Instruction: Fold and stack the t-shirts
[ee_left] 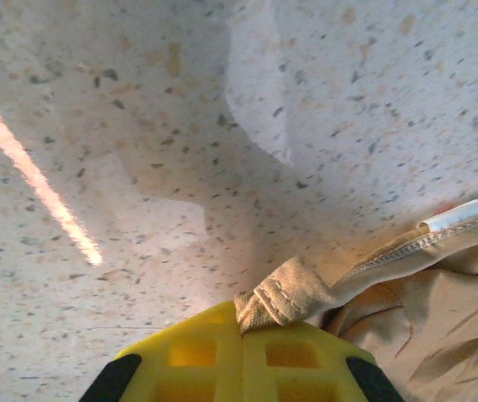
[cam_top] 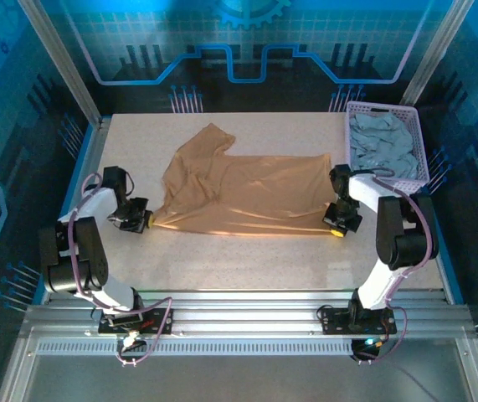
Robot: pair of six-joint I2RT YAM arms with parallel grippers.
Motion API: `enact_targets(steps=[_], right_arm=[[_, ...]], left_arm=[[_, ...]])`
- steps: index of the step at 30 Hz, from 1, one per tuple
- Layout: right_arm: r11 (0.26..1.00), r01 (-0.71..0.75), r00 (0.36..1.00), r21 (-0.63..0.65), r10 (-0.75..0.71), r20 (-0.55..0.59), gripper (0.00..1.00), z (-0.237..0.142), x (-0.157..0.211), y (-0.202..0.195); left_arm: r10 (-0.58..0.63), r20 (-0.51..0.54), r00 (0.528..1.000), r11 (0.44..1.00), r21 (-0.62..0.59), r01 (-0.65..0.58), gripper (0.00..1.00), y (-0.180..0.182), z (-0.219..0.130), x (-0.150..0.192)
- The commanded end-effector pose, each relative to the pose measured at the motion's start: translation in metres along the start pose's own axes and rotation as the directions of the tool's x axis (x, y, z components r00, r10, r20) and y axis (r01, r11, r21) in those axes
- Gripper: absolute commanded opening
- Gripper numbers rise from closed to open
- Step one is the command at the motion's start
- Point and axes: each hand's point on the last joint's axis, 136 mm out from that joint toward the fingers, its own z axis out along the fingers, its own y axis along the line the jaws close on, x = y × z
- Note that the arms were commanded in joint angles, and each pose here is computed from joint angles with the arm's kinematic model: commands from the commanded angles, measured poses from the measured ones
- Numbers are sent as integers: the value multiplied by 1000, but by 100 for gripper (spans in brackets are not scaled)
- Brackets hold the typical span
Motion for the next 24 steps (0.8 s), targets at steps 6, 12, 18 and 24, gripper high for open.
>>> enact_targets(steps=[6,12,18,24], right_arm=[[1000,9,1000,14,-9,7,21,-15,14,-5],[998,62,989,-9,-61,135,36,-56,9,-2],[956,227,964,-187,-193,184,27,-66,14,61],[958,220,975,-184,-207,88,20,-41,16,78]], left_arm=[[40,27,999,994,-100,-38,31,33,-1,-2],[249,104,963,968,-43,-245,40,-8,-43,14],[326,-65,943,945,-15,-328,30,-23,-11,79],[315,-93,945,943,-80,-322,21,-26,23,66]])
